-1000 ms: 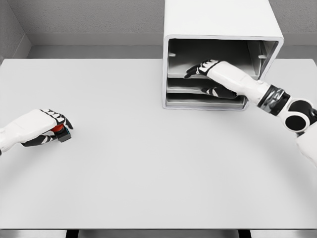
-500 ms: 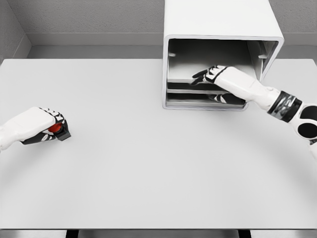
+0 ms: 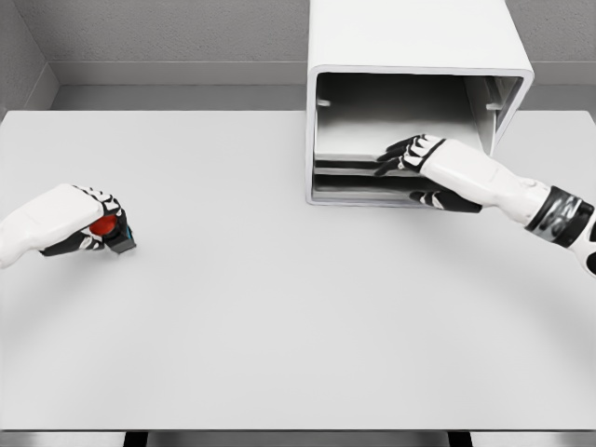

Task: Slide open multi-storey tabletop storage cabinets and put open load switch and slide close multi-storey tabletop storage cabinets

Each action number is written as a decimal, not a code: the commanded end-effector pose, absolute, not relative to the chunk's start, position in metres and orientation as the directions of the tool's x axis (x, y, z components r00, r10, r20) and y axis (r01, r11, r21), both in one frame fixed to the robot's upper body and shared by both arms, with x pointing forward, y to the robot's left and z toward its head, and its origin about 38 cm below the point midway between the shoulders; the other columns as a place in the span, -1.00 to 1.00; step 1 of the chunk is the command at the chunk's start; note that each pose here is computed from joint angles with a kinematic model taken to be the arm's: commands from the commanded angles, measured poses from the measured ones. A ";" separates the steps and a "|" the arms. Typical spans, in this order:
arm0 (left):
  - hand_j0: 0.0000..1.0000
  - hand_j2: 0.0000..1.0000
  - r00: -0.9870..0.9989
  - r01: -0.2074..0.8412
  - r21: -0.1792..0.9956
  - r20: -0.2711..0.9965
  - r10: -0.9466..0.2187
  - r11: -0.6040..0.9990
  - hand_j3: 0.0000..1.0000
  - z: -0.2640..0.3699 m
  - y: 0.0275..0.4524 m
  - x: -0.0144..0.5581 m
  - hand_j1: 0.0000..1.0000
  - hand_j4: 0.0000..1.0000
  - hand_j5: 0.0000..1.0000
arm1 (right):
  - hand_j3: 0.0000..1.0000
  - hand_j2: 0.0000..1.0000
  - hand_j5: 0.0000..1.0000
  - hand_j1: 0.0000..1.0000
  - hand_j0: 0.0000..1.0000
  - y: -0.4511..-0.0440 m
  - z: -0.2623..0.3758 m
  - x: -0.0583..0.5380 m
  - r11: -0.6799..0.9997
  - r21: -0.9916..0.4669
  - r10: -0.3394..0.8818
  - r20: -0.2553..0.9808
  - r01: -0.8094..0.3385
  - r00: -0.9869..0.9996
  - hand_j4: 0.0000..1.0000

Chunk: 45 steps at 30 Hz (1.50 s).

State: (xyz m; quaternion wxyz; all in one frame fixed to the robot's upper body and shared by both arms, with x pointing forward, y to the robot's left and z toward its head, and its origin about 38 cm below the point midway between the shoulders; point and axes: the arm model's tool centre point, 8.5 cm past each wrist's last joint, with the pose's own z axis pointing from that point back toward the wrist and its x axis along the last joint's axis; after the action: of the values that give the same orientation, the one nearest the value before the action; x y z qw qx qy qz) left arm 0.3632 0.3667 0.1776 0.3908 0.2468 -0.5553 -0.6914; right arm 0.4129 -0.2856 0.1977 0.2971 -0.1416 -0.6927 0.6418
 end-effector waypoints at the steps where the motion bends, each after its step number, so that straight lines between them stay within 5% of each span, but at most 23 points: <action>1: -0.26 -0.26 -0.574 0.264 0.963 0.108 -0.811 -0.059 -0.26 0.179 0.366 0.363 -0.26 -0.26 -0.26 | 0.45 0.45 0.45 0.45 0.45 -0.286 0.204 0.411 0.143 -0.975 0.574 0.223 -0.171 -0.788 0.45; 45: -0.33 -0.33 -0.691 0.042 0.996 0.086 -0.718 0.079 -0.33 0.245 0.309 0.378 -0.33 -0.33 -0.33 | 0.45 0.45 0.45 0.45 0.45 -0.343 0.246 0.345 0.178 -0.981 0.625 0.177 -0.083 -0.760 0.45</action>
State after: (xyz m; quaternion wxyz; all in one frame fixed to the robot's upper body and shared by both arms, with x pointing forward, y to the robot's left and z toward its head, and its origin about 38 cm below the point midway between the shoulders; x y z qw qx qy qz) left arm 0.3787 0.3120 0.2461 0.3006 0.2581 -0.6627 -0.6355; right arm 0.3447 -0.3400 0.2398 0.2884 -0.1875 -0.7059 0.6192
